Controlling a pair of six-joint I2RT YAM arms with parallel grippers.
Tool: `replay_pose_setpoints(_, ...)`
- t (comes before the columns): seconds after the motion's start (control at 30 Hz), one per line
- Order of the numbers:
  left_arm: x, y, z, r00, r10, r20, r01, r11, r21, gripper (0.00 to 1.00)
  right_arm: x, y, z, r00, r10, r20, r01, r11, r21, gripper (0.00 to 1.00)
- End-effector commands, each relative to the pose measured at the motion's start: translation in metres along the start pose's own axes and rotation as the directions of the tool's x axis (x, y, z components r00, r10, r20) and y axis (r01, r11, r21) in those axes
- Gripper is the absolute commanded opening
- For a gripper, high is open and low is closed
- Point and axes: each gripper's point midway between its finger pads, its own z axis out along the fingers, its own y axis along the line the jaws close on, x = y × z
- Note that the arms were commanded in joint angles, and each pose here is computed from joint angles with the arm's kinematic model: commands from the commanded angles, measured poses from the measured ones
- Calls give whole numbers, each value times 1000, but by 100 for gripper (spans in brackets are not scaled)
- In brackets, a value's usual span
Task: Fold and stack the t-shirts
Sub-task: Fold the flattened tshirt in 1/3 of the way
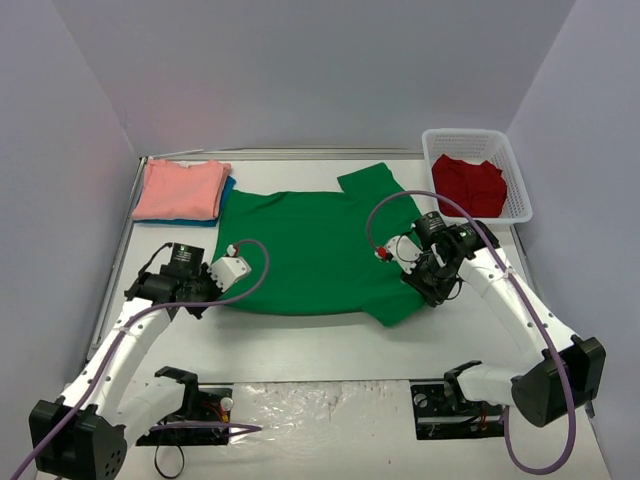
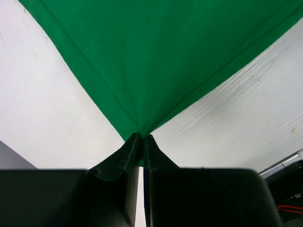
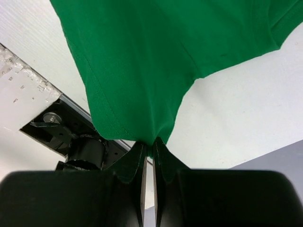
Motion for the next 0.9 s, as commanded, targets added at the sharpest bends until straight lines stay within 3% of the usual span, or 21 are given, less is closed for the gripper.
replay_pose_setpoints(0.0,1,0,-1,1000,-4,-8,4,1000,-5,2,2,-6,-14,1000,20,-14,-19,999,29,0)
replay_pose_setpoints(0.47,-22,38,10,1000,2,-1,-3,994,-109,2,-53,-51,-25,999,28,35,-31,994,109,0)
replay_pose_setpoints(0.87,-42,68,23,1000,10,-12,-12,987,-161,2,-80,-86,-8,999,51,-6,-50,990,132,0)
